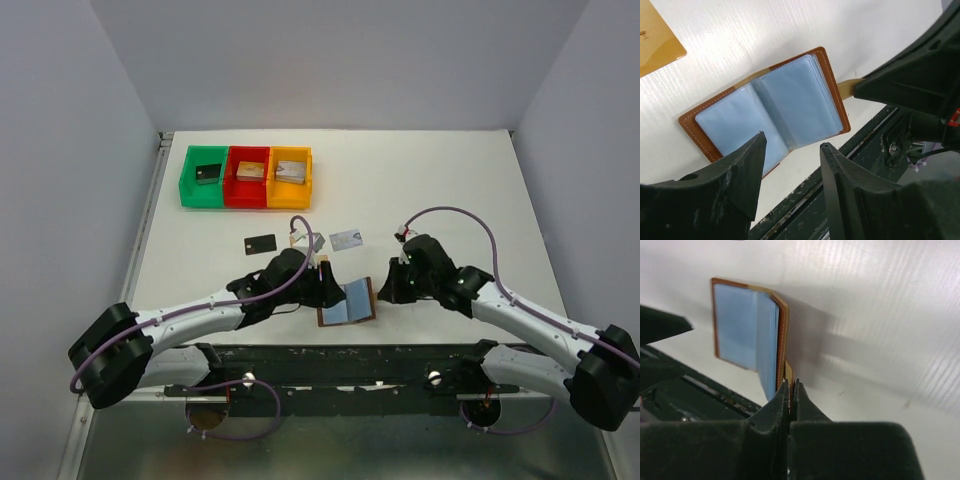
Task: Take the credit cards out of the card holder
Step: Remove the credit card from the card holder.
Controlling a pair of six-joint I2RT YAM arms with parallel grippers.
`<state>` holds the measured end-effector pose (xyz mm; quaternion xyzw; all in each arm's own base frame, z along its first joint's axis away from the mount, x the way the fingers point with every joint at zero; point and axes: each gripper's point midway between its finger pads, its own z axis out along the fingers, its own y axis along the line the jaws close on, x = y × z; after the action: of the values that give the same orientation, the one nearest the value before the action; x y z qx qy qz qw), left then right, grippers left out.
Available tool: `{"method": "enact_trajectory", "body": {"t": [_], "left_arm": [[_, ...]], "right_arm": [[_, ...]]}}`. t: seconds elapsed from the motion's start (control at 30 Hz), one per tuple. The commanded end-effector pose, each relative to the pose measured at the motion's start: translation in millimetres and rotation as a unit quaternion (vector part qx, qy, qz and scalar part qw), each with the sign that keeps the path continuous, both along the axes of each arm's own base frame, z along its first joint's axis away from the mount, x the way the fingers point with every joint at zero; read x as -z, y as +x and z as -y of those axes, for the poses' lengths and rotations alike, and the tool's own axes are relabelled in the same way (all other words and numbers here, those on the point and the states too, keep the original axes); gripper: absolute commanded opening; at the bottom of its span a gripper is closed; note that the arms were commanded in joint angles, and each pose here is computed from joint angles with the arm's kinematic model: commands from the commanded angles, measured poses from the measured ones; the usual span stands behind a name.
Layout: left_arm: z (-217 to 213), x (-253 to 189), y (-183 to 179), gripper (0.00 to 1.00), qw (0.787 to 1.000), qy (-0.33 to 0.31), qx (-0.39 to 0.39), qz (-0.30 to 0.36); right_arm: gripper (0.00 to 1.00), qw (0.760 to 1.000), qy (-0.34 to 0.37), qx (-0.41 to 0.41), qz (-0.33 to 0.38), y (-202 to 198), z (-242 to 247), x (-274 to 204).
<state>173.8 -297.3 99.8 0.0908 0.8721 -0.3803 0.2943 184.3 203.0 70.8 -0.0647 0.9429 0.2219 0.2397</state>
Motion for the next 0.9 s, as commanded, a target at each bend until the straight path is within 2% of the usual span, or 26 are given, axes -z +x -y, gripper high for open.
{"method": "enact_trajectory", "body": {"t": [0.0,0.17,0.33,0.5,0.87], "left_arm": [[13.3,-20.8,7.9,0.6,0.998,-0.057,0.003,-0.002],[25.9,-27.0,1.3,0.66,0.992,-0.111,0.049,-0.03],[31.1,-10.4,0.9,0.65,0.993,-0.079,0.059,-0.058],[35.1,1.7,-0.5,0.59,0.994,-0.045,0.073,-0.062],[45.9,14.5,-3.1,0.59,0.994,-0.009,0.093,-0.062]], "right_arm": [[0.0,0.996,0.068,-0.06,0.023,-12.8,-16.5,-23.3],[0.0,0.993,0.096,-0.068,0.027,-19.9,-20.0,-30.3],[0.0,0.992,0.103,-0.075,0.024,-22.5,-22.1,-30.2],[0.0,0.991,0.104,-0.077,0.027,-21.2,-23.4,-32.7],[0.0,0.991,0.103,-0.077,0.022,-18.4,-26.5,-33.5]]}}
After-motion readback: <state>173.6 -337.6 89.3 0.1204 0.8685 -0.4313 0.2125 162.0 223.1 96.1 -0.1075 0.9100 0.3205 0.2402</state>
